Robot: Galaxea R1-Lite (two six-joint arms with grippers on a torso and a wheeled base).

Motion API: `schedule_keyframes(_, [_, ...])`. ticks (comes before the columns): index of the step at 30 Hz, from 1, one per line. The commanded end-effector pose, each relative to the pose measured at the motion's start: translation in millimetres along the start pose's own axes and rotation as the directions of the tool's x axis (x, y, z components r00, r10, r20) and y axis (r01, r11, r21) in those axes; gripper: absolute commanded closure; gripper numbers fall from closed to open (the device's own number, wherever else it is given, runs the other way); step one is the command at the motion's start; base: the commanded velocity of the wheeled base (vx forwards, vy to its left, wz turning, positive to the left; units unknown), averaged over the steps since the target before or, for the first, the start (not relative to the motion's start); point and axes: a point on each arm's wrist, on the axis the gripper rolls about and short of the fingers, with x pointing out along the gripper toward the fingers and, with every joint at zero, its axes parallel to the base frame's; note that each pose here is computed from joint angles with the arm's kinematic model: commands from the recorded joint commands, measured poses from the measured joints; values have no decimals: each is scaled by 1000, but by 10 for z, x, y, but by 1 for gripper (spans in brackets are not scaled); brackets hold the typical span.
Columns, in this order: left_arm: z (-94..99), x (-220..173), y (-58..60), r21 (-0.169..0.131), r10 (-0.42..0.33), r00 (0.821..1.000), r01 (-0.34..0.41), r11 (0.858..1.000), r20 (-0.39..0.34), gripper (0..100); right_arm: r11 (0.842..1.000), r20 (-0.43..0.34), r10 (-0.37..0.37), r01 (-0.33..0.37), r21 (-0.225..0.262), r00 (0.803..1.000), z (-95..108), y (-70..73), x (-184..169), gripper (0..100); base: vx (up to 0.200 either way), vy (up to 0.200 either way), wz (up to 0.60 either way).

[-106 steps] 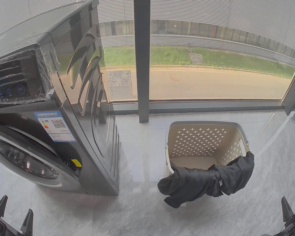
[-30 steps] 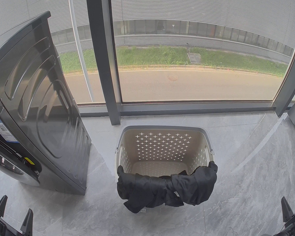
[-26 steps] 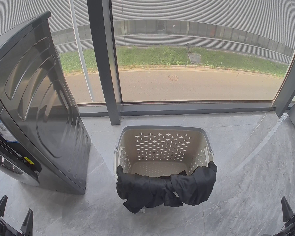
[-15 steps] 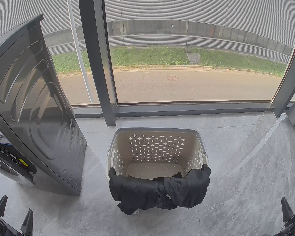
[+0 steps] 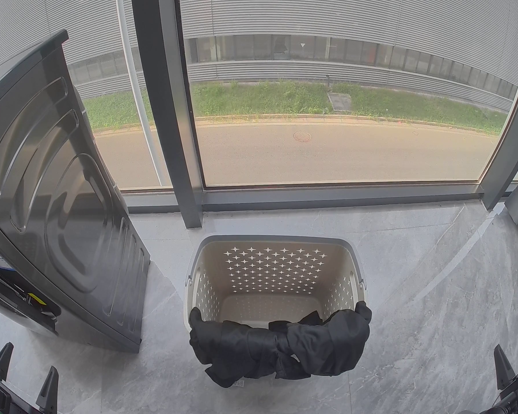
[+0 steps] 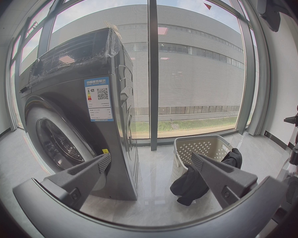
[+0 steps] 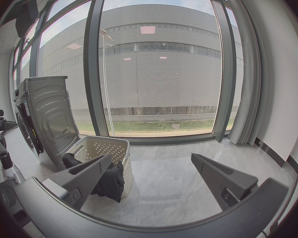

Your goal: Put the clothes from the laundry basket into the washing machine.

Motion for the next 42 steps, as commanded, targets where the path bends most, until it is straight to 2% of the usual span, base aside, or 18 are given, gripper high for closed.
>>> schedule_keyframes(1, [-49,-2,0,0,1,1000,-1,1000,2,0,1000,-1,1,-1,0,1000,-52,0,0,0,200,0,0])
schedule_keyframes(9, [-49,-2,0,0,1,1000,-1,1000,2,0,1000,-1,1,-1,0,1000,-52,0,0,0,200,0,0])
schedule_keyframes(17, [-49,-2,-1,0,-1,1000,1,1000,2,0,1000,-1,1,-1,0,1000,-52,0,0,0,0,0,0])
schedule_keyframes(24, [-49,-2,-1,1,-1,1000,1,1000,2,0,1000,-1,0,0,0,1000,-52,0,0,0,0,-200,0])
schedule_keyframes(36, [-49,-2,-1,0,-1,1000,1,1000,2,0,1000,-1,1,-1,0,1000,-52,0,0,0,0,0,0])
schedule_keyframes(42, [-49,-2,-1,0,-1,1000,1,1000,2,0,1000,-1,1,-1,0,1000,-52,0,0,0,167,0,0])
